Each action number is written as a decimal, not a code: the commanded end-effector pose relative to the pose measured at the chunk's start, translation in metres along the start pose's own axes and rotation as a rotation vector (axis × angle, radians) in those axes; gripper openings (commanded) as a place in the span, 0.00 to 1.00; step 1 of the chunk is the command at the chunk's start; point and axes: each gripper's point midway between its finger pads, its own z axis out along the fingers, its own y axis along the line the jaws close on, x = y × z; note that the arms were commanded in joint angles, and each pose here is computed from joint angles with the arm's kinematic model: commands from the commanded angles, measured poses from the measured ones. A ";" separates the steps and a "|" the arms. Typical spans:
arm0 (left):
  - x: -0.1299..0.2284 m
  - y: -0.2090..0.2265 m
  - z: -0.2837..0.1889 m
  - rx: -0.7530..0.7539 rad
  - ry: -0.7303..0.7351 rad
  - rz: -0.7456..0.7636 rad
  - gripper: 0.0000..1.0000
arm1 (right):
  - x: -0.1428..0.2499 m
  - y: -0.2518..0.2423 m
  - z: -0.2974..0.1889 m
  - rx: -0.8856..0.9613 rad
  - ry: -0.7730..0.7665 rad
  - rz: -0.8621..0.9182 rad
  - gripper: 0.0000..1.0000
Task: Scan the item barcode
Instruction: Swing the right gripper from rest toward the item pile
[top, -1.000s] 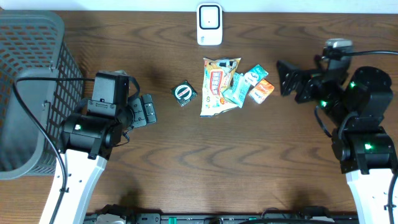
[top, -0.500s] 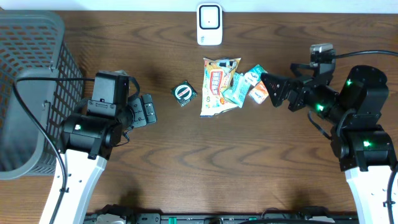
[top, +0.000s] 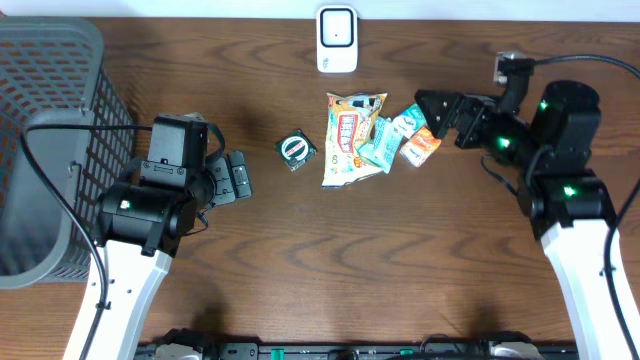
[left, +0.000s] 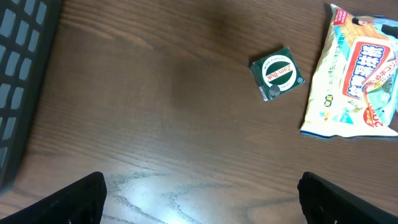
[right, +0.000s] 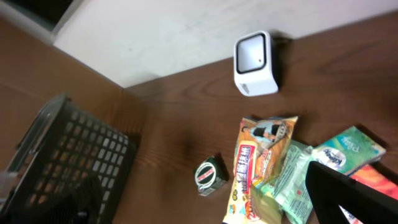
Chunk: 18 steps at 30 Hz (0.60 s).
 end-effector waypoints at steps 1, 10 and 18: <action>-0.003 -0.001 -0.001 0.003 -0.004 -0.011 0.98 | -0.015 0.002 0.009 0.001 -0.012 0.028 0.99; -0.003 -0.001 -0.001 0.003 -0.004 -0.011 0.98 | -0.036 -0.001 0.026 0.040 0.047 -0.045 0.99; -0.002 -0.001 -0.001 0.003 -0.004 -0.011 0.98 | -0.008 -0.094 0.014 0.510 0.116 0.004 0.99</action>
